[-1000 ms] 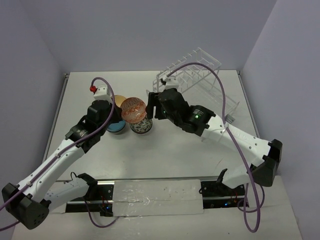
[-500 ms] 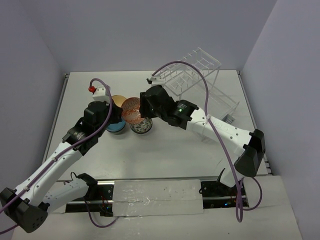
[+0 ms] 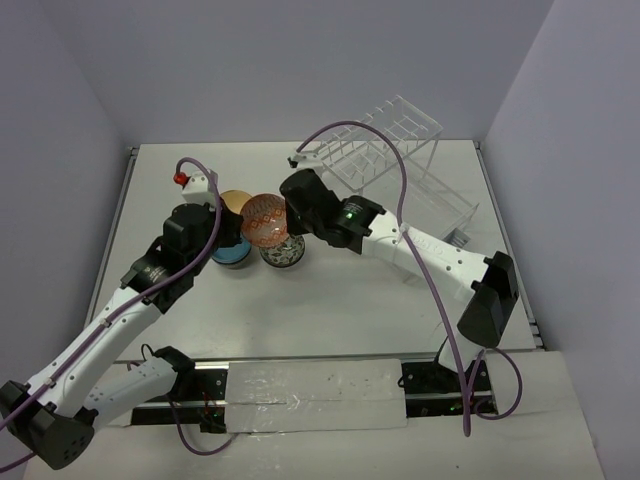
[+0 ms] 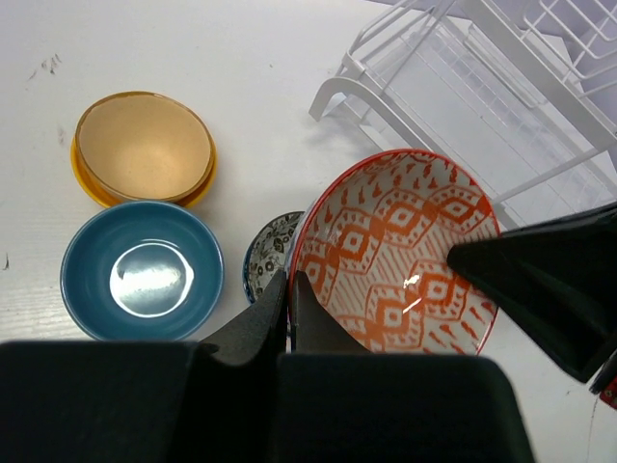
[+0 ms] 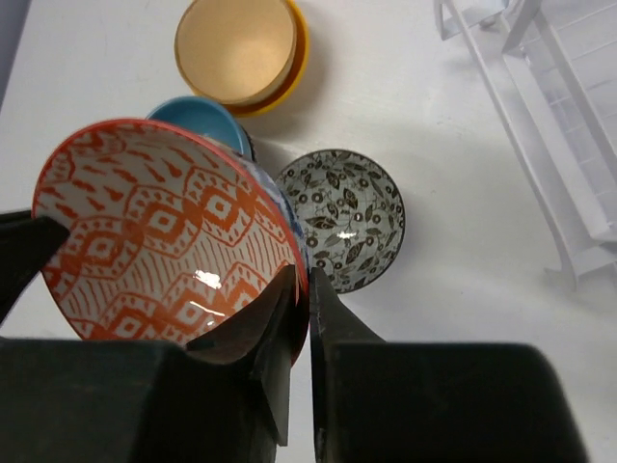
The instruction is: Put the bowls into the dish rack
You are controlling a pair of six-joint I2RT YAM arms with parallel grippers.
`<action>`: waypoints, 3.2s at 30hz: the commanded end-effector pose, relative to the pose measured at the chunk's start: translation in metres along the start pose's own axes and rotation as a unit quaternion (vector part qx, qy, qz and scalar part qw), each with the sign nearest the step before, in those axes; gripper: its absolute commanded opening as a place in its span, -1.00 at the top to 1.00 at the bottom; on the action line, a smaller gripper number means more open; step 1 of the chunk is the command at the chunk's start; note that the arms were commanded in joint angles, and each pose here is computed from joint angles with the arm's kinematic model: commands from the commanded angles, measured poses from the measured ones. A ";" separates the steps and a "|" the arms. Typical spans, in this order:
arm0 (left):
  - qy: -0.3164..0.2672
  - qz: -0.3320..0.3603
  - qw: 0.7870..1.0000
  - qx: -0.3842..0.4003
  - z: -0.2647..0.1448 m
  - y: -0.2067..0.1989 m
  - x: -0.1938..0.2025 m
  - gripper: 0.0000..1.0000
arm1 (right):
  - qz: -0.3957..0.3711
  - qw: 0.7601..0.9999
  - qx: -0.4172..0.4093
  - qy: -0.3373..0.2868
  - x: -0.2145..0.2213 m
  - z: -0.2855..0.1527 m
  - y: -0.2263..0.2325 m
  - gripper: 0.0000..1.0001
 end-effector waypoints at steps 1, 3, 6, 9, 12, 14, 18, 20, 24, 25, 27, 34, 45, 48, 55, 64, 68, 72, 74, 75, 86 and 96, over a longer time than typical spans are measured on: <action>-0.057 -0.019 0.998 0.034 -0.005 -0.008 -0.022 1.00 | 0.013 0.999 -0.013 -0.033 -0.017 -0.007 0.011 0.73; -0.056 -0.019 0.998 0.034 -0.004 -0.009 -0.021 1.00 | 0.010 0.999 -0.004 -0.040 -0.019 -0.007 0.010 0.97; -0.050 -0.023 0.998 0.028 -0.004 -0.008 -0.022 0.82 | 0.004 0.998 0.009 -0.057 -0.024 -0.011 0.006 1.00; -0.047 -0.033 0.998 0.019 -0.004 -0.008 -0.024 -0.19 | -0.011 0.996 0.039 -0.084 -0.032 -0.016 -0.001 1.00; -0.051 -0.050 0.997 -0.008 -0.007 -0.005 -0.031 -0.98 | -0.030 0.988 0.082 -0.128 -0.046 -0.027 -0.010 1.00; -0.045 -0.058 0.997 -0.021 -0.008 -0.003 -0.031 -0.98 | -0.052 0.981 0.108 -0.155 -0.055 -0.034 -0.015 1.00; -0.036 -0.061 0.997 -0.034 -0.008 0.003 -0.042 -0.98 | -0.088 0.947 0.196 -0.240 -0.085 -0.058 -0.029 1.00; -0.025 -0.063 0.996 -0.049 -0.003 0.017 -0.043 -0.98 | -0.119 0.926 0.231 -0.273 -0.100 -0.071 -0.033 1.00; 0.007 -0.083 0.995 -0.049 0.003 0.043 -0.038 -0.99 | -0.173 0.878 0.305 -0.327 -0.122 -0.089 -0.045 1.00; 0.011 -0.087 0.995 -0.055 0.005 0.049 -0.036 -0.99 | -0.183 0.866 0.310 -0.348 -0.133 -0.096 -0.044 1.00; 0.023 -0.094 0.993 -0.074 0.009 0.064 -0.027 -0.99 | -0.190 0.851 0.327 -0.366 -0.140 -0.101 -0.052 1.00; 0.057 -0.101 0.988 -0.098 0.020 0.086 0.003 -0.99 | -0.263 0.801 0.342 -0.416 -0.170 -0.104 -0.065 1.00; 0.056 -0.081 0.984 -0.146 0.016 0.097 0.014 -0.99 | -0.351 0.774 0.345 -0.399 -0.173 -0.059 -0.079 1.00; 0.057 -0.079 0.984 -0.146 0.016 0.097 0.014 -0.99 | -0.363 0.774 0.346 -0.387 -0.171 -0.046 -0.079 1.00; 0.059 -0.079 0.984 -0.146 0.016 0.097 0.016 -0.98 | -0.384 0.776 0.349 -0.358 -0.168 -0.021 -0.084 1.00; 0.059 -0.077 0.984 -0.148 0.015 0.098 0.016 -0.98 | -0.399 0.773 0.364 -0.332 -0.160 0.001 -0.091 1.00; 0.061 -0.076 0.984 -0.147 0.016 0.097 0.016 -0.99 | -0.399 0.775 0.367 -0.324 -0.154 0.006 -0.093 1.00; 0.061 -0.076 0.984 -0.147 0.015 0.098 0.016 -0.99 | -0.398 0.775 0.373 -0.318 -0.149 0.007 -0.096 1.00; 0.062 -0.076 0.984 -0.147 0.016 0.098 0.016 -0.99 | -0.399 0.775 0.374 -0.316 -0.146 0.007 -0.097 1.00; 0.060 -0.076 0.984 -0.148 0.015 0.098 0.015 -0.98 | -0.397 0.775 0.376 -0.317 -0.144 0.007 -0.097 1.00; 0.060 -0.076 0.984 -0.146 0.015 0.097 0.016 -0.99 | -0.407 0.774 0.374 -0.309 -0.129 0.013 -0.089 1.00; 0.061 -0.077 0.985 -0.145 0.015 0.097 0.016 -0.98 | -0.409 0.778 0.372 -0.297 -0.122 0.016 -0.086 0.61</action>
Point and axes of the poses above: each gripper's point midway between its finger pads, its own z axis out along the fingers, its own y axis along the line the jaws close on, x = y × z, the point moved 9 cm from there along -z, back along the fingers, and after that the axes turned 13 degrees about z, right-handed, at the moved point
